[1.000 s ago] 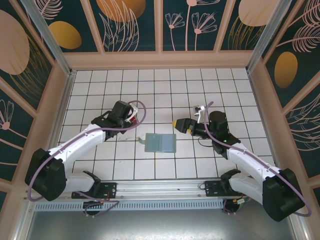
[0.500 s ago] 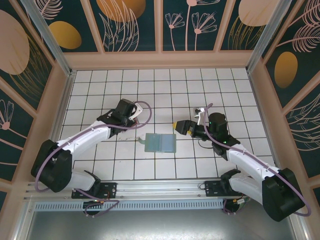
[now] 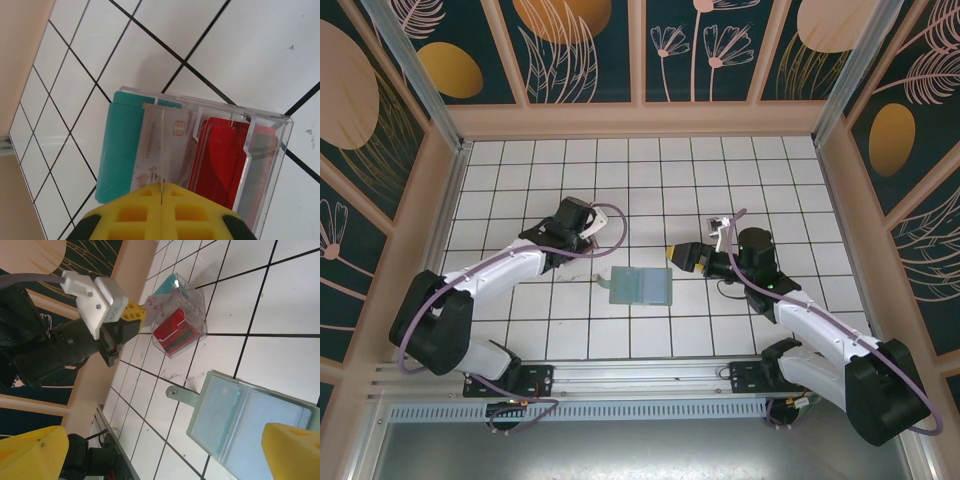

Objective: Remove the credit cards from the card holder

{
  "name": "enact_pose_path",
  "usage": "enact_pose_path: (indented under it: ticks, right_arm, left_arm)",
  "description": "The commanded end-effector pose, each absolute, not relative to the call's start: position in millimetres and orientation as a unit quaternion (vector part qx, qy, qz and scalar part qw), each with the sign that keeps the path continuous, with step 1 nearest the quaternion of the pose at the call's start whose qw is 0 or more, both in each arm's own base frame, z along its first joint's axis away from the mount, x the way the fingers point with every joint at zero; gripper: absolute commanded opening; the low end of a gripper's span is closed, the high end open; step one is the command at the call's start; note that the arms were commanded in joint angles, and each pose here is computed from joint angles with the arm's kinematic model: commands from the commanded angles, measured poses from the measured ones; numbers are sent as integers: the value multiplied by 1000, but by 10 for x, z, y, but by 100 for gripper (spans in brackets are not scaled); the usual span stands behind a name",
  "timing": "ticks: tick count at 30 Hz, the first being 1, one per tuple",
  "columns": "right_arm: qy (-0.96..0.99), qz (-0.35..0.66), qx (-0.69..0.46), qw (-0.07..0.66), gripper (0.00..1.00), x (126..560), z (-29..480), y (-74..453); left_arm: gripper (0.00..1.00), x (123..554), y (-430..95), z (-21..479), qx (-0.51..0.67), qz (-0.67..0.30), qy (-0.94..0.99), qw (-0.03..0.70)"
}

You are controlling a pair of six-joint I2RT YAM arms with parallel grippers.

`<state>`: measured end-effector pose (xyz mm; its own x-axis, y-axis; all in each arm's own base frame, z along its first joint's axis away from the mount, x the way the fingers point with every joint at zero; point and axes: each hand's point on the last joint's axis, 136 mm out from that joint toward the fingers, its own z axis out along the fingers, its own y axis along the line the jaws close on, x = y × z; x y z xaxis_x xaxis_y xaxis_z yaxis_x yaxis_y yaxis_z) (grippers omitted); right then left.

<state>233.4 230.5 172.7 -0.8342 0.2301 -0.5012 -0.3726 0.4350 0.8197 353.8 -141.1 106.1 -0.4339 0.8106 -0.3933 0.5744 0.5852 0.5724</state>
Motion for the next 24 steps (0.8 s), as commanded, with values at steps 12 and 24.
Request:
enact_pose_path:
  ticks: [12,24]
  right_arm:
    - [789,534,-41,302,99,2320,1756,2261]
    - [787,538,-41,299,99,2300,1761,2264]
  left_arm:
    - [0,3687,-1393,1029,434,209,811,333]
    - [38,3651,-1277,1008,420,221,814,335]
